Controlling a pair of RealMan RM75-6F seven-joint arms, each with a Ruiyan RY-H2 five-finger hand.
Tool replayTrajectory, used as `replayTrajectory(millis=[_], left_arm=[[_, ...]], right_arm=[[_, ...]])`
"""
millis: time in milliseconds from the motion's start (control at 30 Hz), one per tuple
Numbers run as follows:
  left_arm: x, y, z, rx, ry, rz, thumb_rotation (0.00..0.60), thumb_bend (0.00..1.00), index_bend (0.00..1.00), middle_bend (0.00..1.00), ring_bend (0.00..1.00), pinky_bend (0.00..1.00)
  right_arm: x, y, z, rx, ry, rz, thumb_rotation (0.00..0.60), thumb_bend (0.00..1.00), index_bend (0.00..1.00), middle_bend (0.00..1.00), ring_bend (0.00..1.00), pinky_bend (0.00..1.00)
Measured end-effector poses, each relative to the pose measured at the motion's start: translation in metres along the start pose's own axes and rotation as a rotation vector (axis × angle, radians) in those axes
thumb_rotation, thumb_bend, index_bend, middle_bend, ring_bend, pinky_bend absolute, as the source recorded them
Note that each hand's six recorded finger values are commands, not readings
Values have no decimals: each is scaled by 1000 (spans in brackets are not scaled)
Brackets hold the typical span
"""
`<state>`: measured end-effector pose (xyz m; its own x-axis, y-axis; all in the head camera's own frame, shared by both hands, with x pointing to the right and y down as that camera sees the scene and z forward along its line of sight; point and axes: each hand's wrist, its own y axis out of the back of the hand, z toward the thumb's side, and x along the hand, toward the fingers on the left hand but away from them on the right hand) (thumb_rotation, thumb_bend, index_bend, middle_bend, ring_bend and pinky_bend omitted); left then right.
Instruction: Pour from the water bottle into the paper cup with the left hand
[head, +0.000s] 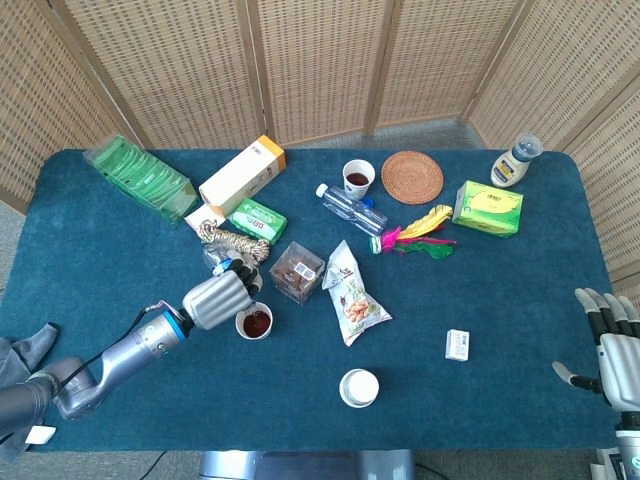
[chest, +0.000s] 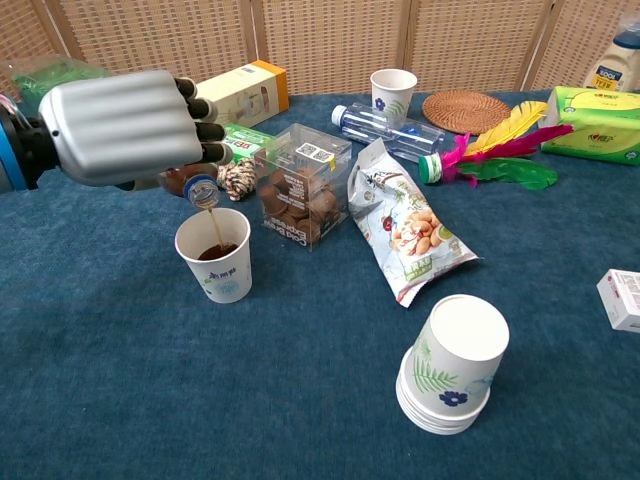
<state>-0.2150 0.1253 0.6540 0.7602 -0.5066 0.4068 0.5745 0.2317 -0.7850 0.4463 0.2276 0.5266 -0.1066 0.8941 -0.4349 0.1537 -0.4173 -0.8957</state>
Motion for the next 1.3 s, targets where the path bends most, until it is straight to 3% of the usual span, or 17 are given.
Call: replayTrajectory(millis=[267,467,967,1300], left_arm=[[-9,0,-1,-154,34,-7,600,496,590,458,304,410],[-19,-4,-7,-329,95,-18,600,495,587,459,304,415],[-71,-47,-40,-905,360,-19,600,495,573,462,305,417],[-118,-84,-51,-1242,570,52,600,495,571,465,304,416]], right_arm=[[1,-1,1,3,1,2,600,0,0,0,0,0],[1,-2,2,6,3,6,600,0,0,0,0,0],[1,-7,6,22,10,22,600,0,0,0,0,0],[2,-13,11,36,23,36,600,0,0,0,0,0]])
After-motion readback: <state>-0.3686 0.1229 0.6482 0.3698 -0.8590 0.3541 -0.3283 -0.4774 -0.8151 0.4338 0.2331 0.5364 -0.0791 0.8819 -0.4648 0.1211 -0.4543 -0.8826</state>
